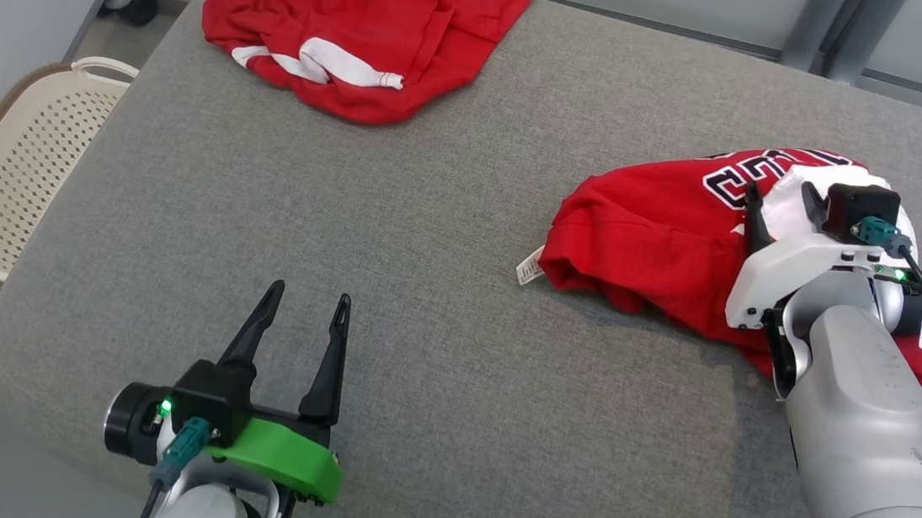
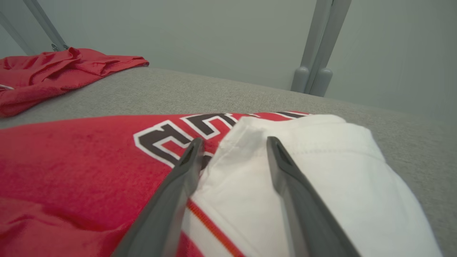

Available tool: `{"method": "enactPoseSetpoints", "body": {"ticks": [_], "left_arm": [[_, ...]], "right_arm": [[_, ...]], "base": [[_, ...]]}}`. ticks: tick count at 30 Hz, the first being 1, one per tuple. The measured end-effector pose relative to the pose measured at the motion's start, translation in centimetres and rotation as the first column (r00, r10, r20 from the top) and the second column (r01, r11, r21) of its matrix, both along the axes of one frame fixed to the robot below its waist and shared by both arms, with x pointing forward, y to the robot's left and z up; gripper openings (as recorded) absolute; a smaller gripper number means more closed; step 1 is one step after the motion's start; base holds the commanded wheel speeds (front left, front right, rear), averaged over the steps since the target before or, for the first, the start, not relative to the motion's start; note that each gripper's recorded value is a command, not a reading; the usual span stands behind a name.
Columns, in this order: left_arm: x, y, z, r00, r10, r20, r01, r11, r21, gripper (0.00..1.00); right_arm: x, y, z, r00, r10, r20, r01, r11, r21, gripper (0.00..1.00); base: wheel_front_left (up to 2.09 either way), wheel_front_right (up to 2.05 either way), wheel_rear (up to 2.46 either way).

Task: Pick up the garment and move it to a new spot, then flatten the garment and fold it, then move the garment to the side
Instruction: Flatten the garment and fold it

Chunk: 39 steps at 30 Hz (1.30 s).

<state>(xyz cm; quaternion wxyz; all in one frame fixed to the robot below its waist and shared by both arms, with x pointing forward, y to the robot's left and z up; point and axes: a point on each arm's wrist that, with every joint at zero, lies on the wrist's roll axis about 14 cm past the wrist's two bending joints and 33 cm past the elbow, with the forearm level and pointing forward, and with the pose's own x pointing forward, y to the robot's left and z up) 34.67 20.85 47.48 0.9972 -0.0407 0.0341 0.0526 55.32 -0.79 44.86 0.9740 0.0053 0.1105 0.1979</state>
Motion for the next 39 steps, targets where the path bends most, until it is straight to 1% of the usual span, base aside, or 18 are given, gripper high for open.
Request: {"method": "enactPoseSetpoints", "body": {"ticks": [1, 3, 4, 9, 13, 15, 17, 21, 22, 23, 25, 27, 32, 34, 35, 37, 39], "left_arm": [[0.0, 0.1, -0.1, 1.000, 0.003, -0.002, -0.003, 1.000, -0.001, 1.00], [0.2, 0.1, -0.1, 1.000, 0.001, -0.002, -0.001, 1.000, 0.000, 1.00], [0.3, 0.0, -0.1, 1.000, -0.004, -0.002, 0.004, 1.000, 0.002, 1.00], [0.9, -0.7, -0.1, 0.999, -0.034, 0.004, 0.034, 0.999, 0.003, 1.00], [1.6, -1.7, 0.0, 0.998, -0.069, 0.012, 0.069, 0.998, 0.003, 1.00], [1.9, -2.4, 0.0, 0.996, -0.093, 0.016, 0.093, 0.996, 0.001, 1.00], [2.2, -3.0, 0.1, 0.993, -0.115, 0.020, 0.115, 0.993, -0.001, 1.00], [2.7, -4.6, -0.2, 0.987, -0.163, 0.018, 0.163, 0.987, -0.009, 1.00], [2.8, -5.0, -0.2, 0.984, -0.176, 0.019, 0.176, 0.984, -0.011, 1.00], [3.1, -5.9, -0.2, 0.979, -0.204, 0.023, 0.204, 0.979, -0.013, 1.00], [3.5, -6.8, -0.1, 0.972, -0.232, 0.028, 0.233, 0.972, -0.013, 1.00], [3.8, -7.6, 0.0, 0.966, -0.258, 0.031, 0.258, 0.966, -0.014, 1.00], [4.2, -9.5, -0.1, 0.949, -0.315, 0.031, 0.315, 0.949, -0.017, 1.00], [4.4, -10.2, 0.0, 0.942, -0.334, 0.035, 0.335, 0.942, -0.017, 1.00], [4.4, -10.5, 0.0, 0.939, -0.343, 0.037, 0.343, 0.939, -0.017, 1.00], [4.5, -10.9, 0.1, 0.934, -0.356, 0.040, 0.357, 0.934, -0.016, 1.00], [4.6, -11.2, 0.2, 0.930, -0.365, 0.043, 0.366, 0.931, -0.016, 1.00]], "right_arm": [[0.1, -0.1, -0.1, 1.000, -0.003, -0.001, 0.003, 1.000, 0.001, 0.42], [0.1, -0.4, -0.2, 1.000, -0.011, -0.008, 0.011, 1.000, 0.000, 0.16], [0.2, -0.7, -0.2, 1.000, -0.020, -0.008, 0.020, 1.000, 0.002, 0.00], [0.8, -2.4, 1.2, 0.998, -0.066, 0.024, 0.065, 0.998, 0.022, 0.00], [1.7, -4.1, 5.1, 0.985, -0.125, 0.119, 0.113, 0.988, 0.102, 0.00], [1.7, -5.3, 6.8, 0.973, -0.163, 0.162, 0.138, 0.978, 0.154, 0.00], [1.0, -6.8, 7.6, 0.961, -0.201, 0.188, 0.165, 0.968, 0.190, 0.00], [-1.6, -10.6, 7.3, 0.939, -0.283, 0.195, 0.234, 0.942, 0.240, 0.00], [-2.4, -11.8, 7.0, 0.931, -0.313, 0.189, 0.262, 0.931, 0.253, 0.00], [-4.1, -14.5, 6.4, 0.910, -0.374, 0.178, 0.320, 0.908, 0.270, 0.00], [-6.1, -17.2, 5.5, 0.885, -0.439, 0.156, 0.385, 0.878, 0.285, 0.00], [-8.1, -19.8, 4.4, 0.855, -0.505, 0.116, 0.451, 0.836, 0.311, 0.00], [-12.8, -23.4, 0.7, 0.800, -0.600, -0.011, 0.569, 0.753, 0.330, 0.00], [-14.0, -24.1, -0.2, 0.783, -0.620, -0.046, 0.597, 0.731, 0.330, 0.00], [-14.5, -24.4, -0.5, 0.777, -0.627, -0.055, 0.607, 0.724, 0.326, 0.09], [-15.2, -24.8, -1.0, 0.770, -0.635, -0.069, 0.620, 0.718, 0.314, 0.23], [-15.7, -24.9, -1.3, 0.766, -0.638, -0.077, 0.627, 0.717, 0.305, 0.45]], "base": [[0.00, 0.00, 0.00], [0.00, 0.00, 0.00], [0.00, 0.00, 0.00], [0.00, 0.00, 0.00], [0.00, 0.00, 0.00], [0.00, 0.00, 0.00], [0.00, 0.00, 0.00], [0.00, 0.00, 0.00], [0.00, 0.00, 0.00], [0.00, 0.00, 0.00], [0.00, 0.00, 0.00], [0.00, 0.00, 0.00], [0.00, 0.00, 0.00], [0.00, 0.00, 0.00], [0.00, 0.00, 0.00], [0.00, 0.00, 0.00], [0.00, 0.00, 0.00]]}}
